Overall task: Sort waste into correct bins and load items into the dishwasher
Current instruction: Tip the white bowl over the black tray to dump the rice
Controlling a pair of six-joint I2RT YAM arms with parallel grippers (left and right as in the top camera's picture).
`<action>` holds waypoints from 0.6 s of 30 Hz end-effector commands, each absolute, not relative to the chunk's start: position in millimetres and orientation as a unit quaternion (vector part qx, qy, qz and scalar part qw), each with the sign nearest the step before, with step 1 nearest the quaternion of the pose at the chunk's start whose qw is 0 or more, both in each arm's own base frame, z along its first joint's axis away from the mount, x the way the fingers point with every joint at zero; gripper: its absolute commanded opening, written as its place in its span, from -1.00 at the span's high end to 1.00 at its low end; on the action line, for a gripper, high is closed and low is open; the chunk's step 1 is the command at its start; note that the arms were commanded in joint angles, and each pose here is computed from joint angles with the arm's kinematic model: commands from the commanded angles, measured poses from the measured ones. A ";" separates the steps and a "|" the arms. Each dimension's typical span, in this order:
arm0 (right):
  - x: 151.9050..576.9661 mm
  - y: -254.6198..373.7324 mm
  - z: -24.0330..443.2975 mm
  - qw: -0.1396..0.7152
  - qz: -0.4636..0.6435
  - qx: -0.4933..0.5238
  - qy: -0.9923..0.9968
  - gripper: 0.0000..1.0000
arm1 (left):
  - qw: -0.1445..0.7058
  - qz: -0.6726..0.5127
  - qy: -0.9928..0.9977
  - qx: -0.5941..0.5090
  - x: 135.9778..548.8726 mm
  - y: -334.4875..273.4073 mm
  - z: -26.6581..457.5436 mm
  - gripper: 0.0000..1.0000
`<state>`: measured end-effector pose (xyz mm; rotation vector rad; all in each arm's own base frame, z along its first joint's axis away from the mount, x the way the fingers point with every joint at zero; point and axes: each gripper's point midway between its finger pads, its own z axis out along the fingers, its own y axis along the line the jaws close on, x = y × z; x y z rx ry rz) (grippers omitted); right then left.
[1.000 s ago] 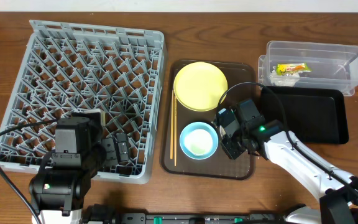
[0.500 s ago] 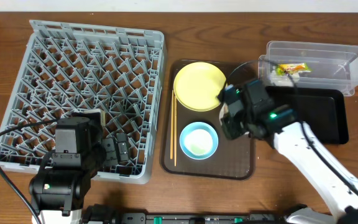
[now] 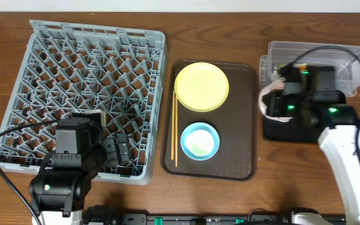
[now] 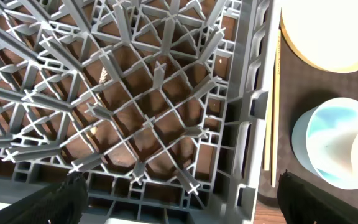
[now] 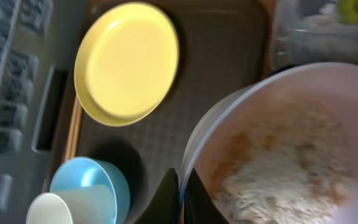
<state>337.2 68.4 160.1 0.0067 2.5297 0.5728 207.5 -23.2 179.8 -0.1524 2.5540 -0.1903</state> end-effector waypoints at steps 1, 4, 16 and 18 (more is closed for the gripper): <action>338.0 64.7 163.7 0.249 0.314 0.038 0.915 0.98 | 0.292 -0.078 0.952 -0.054 208.9 -25.9 187.5 -0.96; 338.7 58.3 158.7 0.229 0.365 0.061 0.900 0.98 | 0.292 -0.078 0.952 -0.054 208.9 -25.9 187.5 -0.96; 345.7 32.6 140.2 0.184 0.493 0.127 0.841 0.98 | 0.292 -0.078 0.952 -0.054 208.9 -25.9 187.5 -0.96; 346.8 26.5 138.2 0.180 0.513 0.141 0.828 0.98 | 0.292 -0.078 0.952 -0.054 208.9 -25.9 187.5 -0.96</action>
